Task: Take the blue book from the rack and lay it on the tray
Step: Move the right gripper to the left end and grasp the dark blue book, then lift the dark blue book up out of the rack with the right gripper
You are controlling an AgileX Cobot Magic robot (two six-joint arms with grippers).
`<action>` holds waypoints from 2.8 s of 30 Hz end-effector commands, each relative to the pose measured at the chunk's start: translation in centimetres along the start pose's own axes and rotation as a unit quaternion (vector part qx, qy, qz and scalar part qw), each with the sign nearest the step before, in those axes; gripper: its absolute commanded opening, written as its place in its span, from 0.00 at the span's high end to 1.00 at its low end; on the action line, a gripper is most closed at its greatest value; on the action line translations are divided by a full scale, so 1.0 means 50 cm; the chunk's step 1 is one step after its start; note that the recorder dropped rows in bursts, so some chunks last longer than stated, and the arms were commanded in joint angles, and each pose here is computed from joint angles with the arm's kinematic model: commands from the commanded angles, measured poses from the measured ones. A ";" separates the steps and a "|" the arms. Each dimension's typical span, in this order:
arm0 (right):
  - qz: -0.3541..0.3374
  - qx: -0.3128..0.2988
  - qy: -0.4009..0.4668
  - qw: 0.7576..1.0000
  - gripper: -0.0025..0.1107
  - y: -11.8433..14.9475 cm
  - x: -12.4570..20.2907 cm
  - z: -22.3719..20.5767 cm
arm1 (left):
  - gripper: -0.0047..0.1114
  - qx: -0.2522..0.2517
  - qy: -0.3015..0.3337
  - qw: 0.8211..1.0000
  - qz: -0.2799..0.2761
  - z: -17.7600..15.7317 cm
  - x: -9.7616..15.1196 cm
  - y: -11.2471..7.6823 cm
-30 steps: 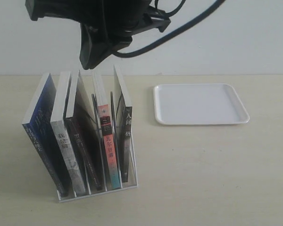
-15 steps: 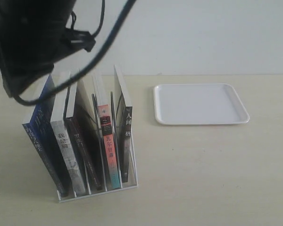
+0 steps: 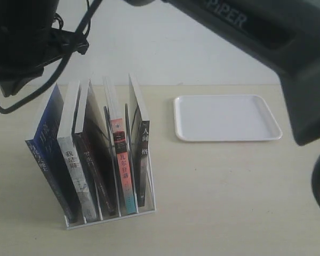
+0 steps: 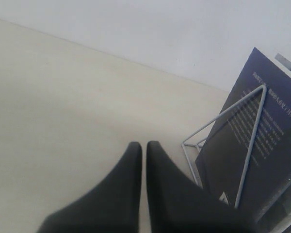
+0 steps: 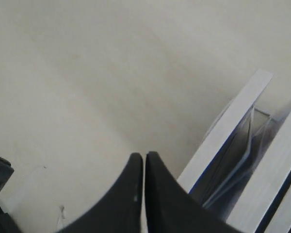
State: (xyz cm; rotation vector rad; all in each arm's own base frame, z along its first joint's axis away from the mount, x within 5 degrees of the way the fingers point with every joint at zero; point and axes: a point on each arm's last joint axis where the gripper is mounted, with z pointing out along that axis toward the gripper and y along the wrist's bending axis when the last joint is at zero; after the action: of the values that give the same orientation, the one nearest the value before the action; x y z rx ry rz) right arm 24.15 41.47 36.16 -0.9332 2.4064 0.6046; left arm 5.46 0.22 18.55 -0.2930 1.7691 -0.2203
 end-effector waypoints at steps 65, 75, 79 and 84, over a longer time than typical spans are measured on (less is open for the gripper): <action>0.164 0.065 0.085 0.981 0.89 -0.051 0.060 0.128 | 0.92 0.003 -0.007 1.000 0.000 -0.001 -0.003 -0.001; 0.162 0.064 0.078 0.982 0.98 -0.049 0.055 0.116 | 0.92 0.003 -0.007 1.000 0.000 -0.001 -0.003 -0.001; 0.158 0.058 0.044 0.985 0.98 -0.043 0.036 0.050 | 0.92 0.003 -0.007 1.000 0.000 -0.001 -0.003 -0.001; 0.146 0.044 -0.052 0.987 0.98 -0.033 0.004 -0.141 | 0.92 0.003 -0.007 1.000 0.000 -0.001 -0.003 -0.001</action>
State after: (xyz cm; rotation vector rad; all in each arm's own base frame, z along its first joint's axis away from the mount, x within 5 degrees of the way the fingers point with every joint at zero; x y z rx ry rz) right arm 24.11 38.43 36.62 -0.5333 2.6005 0.5432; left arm 5.46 0.22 18.55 -0.2930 1.7691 -0.2203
